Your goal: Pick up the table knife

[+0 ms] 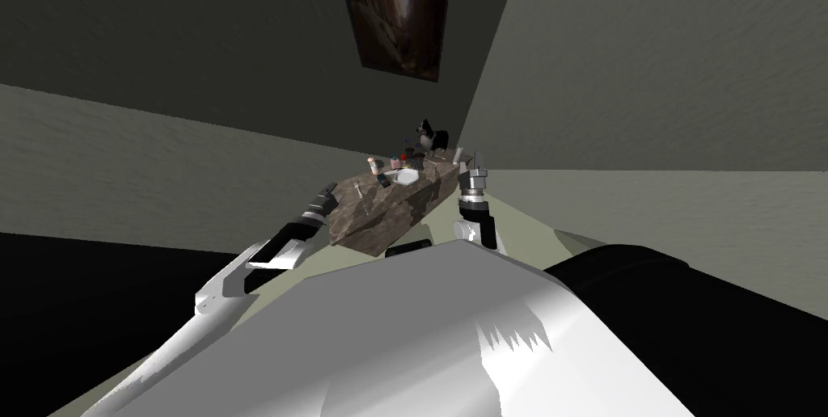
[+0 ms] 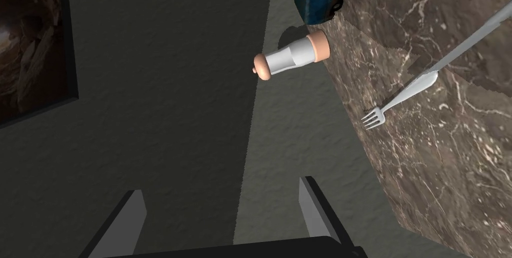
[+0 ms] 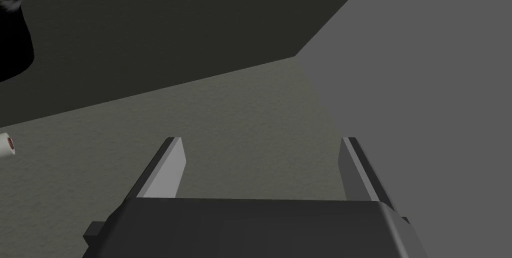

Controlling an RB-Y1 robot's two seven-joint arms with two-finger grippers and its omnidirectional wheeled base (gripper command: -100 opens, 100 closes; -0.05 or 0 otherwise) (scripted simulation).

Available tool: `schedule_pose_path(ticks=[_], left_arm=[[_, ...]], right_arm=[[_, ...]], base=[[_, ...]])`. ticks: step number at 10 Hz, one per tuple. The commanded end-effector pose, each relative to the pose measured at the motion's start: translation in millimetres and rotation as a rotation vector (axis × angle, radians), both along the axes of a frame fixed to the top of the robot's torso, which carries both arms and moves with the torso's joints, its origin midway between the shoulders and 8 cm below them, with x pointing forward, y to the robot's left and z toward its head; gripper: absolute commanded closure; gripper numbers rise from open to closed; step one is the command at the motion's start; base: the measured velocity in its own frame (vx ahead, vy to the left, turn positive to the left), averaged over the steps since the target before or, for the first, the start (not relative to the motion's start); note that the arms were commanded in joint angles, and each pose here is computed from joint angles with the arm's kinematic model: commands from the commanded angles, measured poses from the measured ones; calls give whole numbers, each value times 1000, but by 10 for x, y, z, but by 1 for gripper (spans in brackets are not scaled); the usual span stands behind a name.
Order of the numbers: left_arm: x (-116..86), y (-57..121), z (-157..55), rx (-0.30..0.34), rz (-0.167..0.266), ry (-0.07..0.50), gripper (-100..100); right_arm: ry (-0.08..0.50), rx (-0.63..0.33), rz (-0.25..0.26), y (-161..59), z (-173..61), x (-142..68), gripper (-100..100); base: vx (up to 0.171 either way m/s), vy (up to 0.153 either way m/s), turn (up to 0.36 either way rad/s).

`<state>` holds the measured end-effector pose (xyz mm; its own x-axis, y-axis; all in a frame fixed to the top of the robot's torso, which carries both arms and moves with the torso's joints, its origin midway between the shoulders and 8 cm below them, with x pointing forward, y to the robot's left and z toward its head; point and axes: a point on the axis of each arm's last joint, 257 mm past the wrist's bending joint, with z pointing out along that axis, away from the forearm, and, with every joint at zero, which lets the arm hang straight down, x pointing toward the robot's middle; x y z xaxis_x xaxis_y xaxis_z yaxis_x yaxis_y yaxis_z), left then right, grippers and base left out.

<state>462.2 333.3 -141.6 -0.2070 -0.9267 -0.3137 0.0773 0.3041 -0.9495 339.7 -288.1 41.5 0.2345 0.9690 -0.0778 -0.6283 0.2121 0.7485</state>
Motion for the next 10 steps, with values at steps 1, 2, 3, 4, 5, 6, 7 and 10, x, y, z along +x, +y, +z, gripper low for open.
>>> schedule_pose_path(ticks=[1, 2, 3, 4, 5, 6, 7, 10], left_arm=[[-9, 112, -215, 35, 9, 72, -100], [-7, 128, -204, 50, 5, 74, -100], [-35, 227, -390, 74, 18, 137, -100], [-33, 250, -374, 93, 14, 138, -100], [-79, 360, -561, 121, 27, 202, -100], [-77, 385, -543, 139, 23, 204, -100], [-143, 507, -728, 171, 37, 269, -100], [-222, 689, -869, 241, 45, 338, -100]], right_arm=[[0, 0, 0, 0, 0, 0, 0], [0, 0, 0, 0, 0, 0, 0], [0, 0, 0, 0, 0, 0, 0], [0, 0, 0, 0, 0, 0, 0], [0, 0, 0, 0, 0, 0, 0], [0, 0, 0, 0, 0, 0, 0], [0, 0, 0, 0, 0, 0, 0], [0, 0, 0, 0, 0, 0, 0]], base=[[17, -21, -133], [15, -16, -93], [21, -26, -178], [19, -20, -61], [35, -34, -116], [31, -36, -69], [34, -54, -120], [41, -51, -83]])
